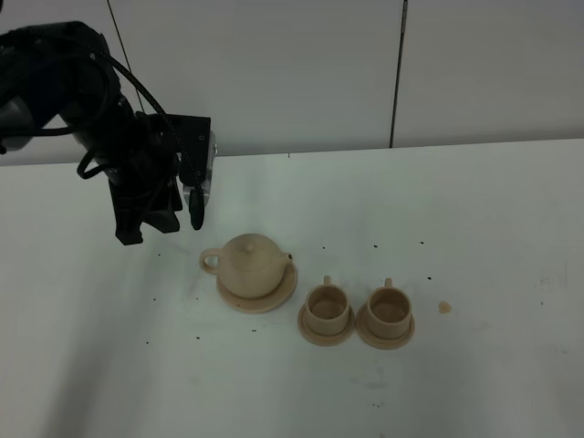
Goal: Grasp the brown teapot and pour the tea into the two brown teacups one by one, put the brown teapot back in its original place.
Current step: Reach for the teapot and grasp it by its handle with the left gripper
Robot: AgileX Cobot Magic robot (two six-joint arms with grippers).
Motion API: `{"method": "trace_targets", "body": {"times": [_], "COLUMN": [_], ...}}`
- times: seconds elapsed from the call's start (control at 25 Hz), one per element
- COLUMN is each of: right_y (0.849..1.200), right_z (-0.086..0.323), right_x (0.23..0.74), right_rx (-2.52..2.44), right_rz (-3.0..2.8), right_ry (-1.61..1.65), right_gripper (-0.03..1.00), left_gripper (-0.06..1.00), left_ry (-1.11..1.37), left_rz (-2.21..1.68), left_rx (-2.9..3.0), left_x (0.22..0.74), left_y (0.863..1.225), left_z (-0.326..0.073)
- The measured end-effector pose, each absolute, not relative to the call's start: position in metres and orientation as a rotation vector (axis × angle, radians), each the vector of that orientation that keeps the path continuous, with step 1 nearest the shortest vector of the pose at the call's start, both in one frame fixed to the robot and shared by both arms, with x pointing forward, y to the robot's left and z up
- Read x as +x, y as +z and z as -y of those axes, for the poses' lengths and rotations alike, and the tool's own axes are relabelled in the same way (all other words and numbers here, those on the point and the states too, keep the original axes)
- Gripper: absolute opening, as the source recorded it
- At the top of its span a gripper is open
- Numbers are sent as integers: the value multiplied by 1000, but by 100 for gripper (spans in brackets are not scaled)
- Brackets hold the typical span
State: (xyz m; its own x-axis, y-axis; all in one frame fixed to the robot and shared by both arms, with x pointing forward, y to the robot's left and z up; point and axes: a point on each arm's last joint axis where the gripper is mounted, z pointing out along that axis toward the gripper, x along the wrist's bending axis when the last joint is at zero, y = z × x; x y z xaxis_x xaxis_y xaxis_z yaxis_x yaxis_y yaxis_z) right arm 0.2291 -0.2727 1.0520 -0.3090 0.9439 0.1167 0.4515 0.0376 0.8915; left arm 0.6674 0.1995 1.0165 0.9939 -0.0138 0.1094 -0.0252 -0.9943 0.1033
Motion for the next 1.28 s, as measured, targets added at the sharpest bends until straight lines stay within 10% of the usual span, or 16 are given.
{"method": "trace_targets", "body": {"times": [1.28], "right_y": [1052], "right_z": [273], "right_x": [229], "right_rx": [1408], "right_rz": [-1800], "right_ry": [1232], "right_gripper": [35], "left_gripper": [41], "left_ry": [98], "left_rz": [13], "left_rx": [2935], "left_x": [691], "left_y": [952], "left_z": [-196]}}
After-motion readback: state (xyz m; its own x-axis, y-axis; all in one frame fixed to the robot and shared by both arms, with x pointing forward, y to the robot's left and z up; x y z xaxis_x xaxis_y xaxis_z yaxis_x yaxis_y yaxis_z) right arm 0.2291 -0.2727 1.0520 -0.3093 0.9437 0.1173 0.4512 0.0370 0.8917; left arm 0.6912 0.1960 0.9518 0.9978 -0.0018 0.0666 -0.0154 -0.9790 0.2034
